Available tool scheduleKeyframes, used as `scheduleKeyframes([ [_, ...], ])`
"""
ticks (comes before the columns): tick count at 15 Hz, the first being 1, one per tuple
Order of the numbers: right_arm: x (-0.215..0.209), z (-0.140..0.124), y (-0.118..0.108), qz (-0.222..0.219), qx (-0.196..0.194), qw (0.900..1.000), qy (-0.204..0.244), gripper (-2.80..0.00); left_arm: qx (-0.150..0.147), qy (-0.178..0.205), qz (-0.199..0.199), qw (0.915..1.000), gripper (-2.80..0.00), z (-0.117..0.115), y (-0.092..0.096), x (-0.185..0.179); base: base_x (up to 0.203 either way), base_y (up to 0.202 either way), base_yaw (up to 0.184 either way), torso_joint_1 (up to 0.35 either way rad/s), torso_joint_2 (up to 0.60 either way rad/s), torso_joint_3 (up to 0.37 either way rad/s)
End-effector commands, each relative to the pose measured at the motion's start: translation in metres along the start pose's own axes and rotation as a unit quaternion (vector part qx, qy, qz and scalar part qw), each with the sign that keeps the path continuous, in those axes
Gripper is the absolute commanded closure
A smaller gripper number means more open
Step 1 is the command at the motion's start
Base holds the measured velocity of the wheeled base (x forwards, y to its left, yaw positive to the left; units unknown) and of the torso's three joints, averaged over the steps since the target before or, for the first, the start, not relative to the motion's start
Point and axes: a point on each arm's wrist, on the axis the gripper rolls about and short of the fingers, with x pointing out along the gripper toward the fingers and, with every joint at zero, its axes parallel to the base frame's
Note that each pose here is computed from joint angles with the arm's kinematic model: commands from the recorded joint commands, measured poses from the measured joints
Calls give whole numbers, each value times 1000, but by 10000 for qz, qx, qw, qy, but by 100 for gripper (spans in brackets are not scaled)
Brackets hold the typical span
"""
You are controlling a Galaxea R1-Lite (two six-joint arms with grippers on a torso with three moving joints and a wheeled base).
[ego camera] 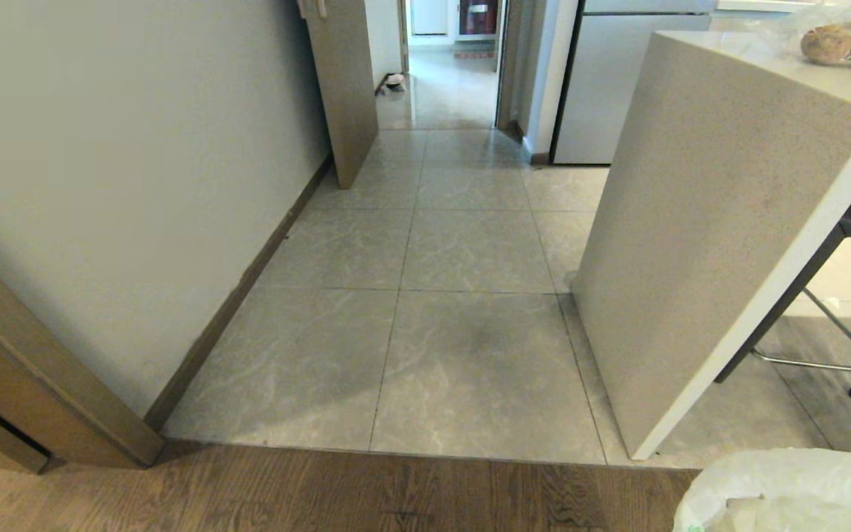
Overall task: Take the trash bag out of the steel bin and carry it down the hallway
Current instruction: Put the trash bag at the door
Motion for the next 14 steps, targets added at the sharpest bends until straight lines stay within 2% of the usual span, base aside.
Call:
scheduleKeyframes([
  [1, 0, 0, 0, 0, 2, 10000, 10, 0, -1, -3, 1, 10000, 0, 0, 0, 0, 97, 0, -6, 2, 2, 3],
  [14, 0, 0, 0, 0, 2, 10000, 3, 0, -1, -3, 1, 10000, 0, 0, 0, 0, 179, 0, -3, 2, 1, 2],
])
